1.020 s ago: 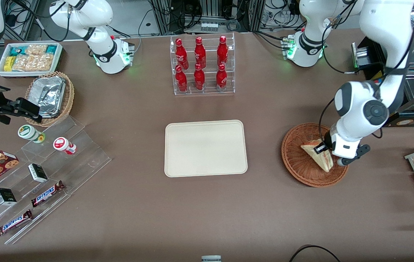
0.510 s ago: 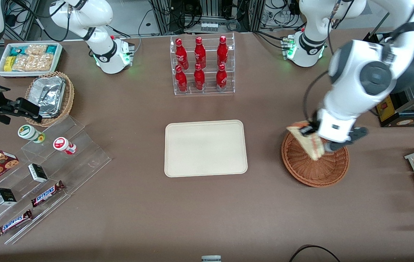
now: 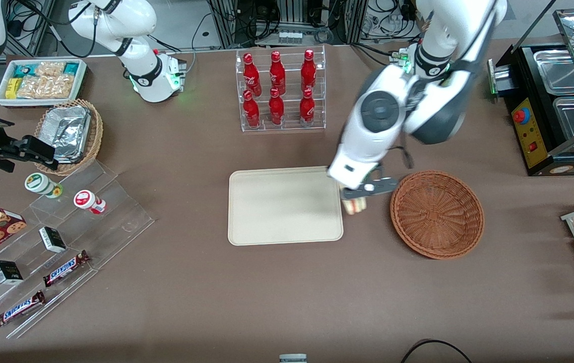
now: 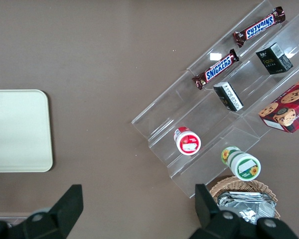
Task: Place sandwich from basket to tray
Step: 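Lift the sandwich and carry it over the cream tray, then lower the sandwich onto the tray and open the left gripper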
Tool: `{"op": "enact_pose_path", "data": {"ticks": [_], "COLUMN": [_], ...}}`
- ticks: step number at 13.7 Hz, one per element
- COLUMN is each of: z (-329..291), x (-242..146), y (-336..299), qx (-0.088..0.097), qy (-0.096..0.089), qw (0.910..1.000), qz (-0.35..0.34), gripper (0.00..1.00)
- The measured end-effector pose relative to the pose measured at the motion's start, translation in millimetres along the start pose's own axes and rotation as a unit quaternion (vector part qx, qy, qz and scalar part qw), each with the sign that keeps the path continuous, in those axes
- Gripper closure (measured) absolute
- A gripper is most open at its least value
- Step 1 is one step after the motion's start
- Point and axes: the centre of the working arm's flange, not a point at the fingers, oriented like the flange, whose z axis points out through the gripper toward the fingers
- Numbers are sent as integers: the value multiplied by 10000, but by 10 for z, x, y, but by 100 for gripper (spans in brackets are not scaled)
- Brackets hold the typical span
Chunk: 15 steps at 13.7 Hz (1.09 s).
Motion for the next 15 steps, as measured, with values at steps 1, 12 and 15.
{"op": "enact_pose_path", "data": {"ticks": [1,12,15], "z": [129,1091,1344], "x": [-74,-349,-382], "y": [208,1236,1275], "qx": [34,-237,-98], "qy": [-43,79,26], "qw": [9999,9968,9961], "qz": [112,754,880], "gripper": [80,79,79]}}
